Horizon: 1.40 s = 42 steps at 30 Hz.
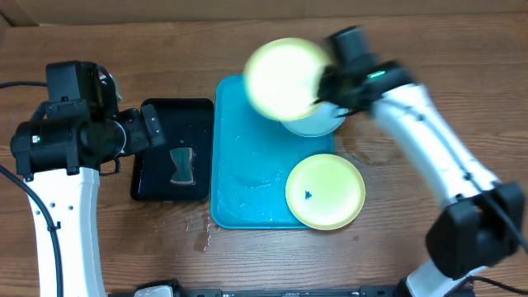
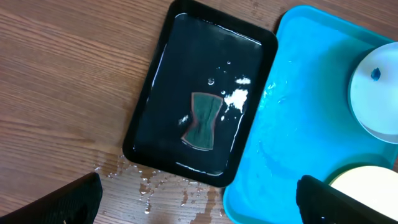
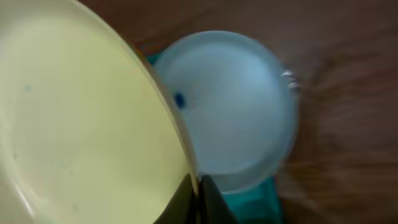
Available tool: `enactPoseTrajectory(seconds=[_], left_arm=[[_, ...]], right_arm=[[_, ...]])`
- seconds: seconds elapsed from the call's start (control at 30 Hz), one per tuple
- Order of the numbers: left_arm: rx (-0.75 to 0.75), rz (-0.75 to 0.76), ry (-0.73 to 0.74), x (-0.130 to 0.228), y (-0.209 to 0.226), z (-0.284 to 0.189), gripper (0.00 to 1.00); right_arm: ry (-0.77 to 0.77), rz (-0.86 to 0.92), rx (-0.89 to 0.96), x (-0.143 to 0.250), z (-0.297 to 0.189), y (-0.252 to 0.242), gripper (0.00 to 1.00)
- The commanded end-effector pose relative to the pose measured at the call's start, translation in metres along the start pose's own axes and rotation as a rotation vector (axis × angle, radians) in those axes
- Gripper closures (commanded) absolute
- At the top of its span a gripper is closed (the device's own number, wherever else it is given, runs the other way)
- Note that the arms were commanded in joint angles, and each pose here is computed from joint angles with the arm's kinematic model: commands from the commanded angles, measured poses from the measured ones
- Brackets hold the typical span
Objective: Clean dirty plates on tray and stack at the side
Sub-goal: 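Lower the yellow plate onto the table right of the teal tray, release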
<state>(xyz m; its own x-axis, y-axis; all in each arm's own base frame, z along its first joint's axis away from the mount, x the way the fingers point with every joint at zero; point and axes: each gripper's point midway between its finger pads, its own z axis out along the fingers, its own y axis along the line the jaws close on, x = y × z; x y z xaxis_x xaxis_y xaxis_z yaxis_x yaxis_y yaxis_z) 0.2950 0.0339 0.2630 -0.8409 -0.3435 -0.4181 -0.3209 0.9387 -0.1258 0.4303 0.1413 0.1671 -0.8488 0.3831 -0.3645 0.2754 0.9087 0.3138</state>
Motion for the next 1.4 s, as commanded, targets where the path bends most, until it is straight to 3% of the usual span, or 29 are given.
enactPoseTrajectory(seconds=[0.0,0.13,0.33,0.67,0.73,0.83,1.1,1.37], left_arm=[[-0.003,0.009,-0.015,-0.002,0.001,-0.004,0.0],[-0.003,0.009,-0.015,-0.002,0.001,-0.004,0.0],[-0.003,0.009,-0.015,-0.002,0.001,-0.004,0.0],[-0.003,0.009,-0.015,-0.002,0.001,-0.004,0.0],[-0.003,0.009,-0.015,-0.002,0.001,-0.004,0.0],[-0.003,0.009,-0.015,-0.002,0.001,-0.004,0.0],[-0.003,0.009,-0.015,-0.002,0.001,-0.004,0.0],[-0.003,0.009,-0.015,-0.002,0.001,-0.004,0.0]], right_arm=[[0.012,0.198,0.007,-0.033,-0.028,-0.064,0.96],[0.056,0.401,0.184,-0.043,-0.036,-0.179,0.96],[0.141,0.552,0.29,0.0,-0.008,-0.255,0.96],[0.174,0.481,0.283,0.031,0.029,-0.242,0.96],[0.178,0.468,0.28,0.033,0.03,-0.237,0.82],[0.18,0.447,0.276,0.033,0.031,-0.233,0.48],[0.204,0.251,0.236,0.032,0.031,-0.23,0.0],[0.201,0.25,0.235,0.031,0.032,-0.23,0.0]])
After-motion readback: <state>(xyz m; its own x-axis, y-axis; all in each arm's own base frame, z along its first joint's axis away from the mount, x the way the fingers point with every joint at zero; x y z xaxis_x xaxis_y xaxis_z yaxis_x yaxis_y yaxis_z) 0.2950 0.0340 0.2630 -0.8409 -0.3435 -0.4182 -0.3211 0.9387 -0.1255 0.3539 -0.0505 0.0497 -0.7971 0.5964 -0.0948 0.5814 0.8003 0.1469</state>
